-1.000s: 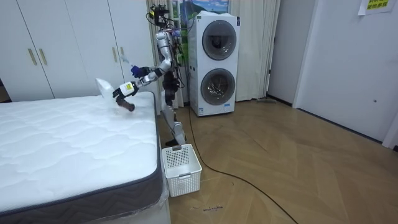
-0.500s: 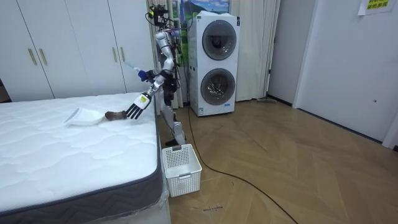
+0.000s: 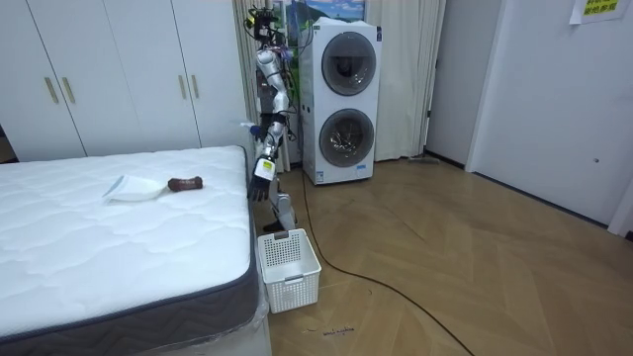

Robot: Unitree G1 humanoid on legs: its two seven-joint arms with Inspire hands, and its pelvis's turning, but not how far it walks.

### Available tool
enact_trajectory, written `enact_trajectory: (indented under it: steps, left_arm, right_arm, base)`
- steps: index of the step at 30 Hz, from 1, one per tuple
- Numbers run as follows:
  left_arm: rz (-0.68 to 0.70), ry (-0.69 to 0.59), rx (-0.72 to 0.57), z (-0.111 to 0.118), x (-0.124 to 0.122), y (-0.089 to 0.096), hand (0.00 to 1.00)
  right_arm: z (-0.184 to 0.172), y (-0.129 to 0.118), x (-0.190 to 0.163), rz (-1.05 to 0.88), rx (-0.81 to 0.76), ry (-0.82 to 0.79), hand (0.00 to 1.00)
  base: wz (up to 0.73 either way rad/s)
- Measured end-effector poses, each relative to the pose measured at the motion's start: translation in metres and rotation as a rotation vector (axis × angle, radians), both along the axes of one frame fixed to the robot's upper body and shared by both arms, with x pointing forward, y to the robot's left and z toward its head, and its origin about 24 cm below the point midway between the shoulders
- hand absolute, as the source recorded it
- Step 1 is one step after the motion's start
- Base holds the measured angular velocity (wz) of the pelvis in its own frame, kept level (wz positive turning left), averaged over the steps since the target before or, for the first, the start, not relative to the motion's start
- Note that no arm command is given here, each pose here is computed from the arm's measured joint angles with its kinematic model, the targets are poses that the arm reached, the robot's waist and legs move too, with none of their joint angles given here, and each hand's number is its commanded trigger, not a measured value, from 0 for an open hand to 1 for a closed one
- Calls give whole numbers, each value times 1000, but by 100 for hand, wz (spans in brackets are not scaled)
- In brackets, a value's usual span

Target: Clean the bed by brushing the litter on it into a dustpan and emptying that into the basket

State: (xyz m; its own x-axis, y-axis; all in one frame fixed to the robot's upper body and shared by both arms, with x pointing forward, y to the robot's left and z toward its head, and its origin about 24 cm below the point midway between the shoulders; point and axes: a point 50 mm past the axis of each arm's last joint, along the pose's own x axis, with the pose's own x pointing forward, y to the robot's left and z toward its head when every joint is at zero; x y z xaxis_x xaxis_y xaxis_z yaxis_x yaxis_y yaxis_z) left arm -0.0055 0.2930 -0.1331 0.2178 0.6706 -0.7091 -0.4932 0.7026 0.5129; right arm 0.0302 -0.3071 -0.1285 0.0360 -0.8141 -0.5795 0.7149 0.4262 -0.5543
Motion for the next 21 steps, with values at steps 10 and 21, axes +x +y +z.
enact_trajectory:
  steps: [10,21]
  left_arm:
    - [162,223,-139,-15,-54,-16,0]
    - [77,350,-318,-26,-59,-38,0]
  right_arm:
    - [-21,16,-46,10,272,187,0]
    - [-34,39,-51,301,524,355,0]
  base:
    - [3]
    - [9]
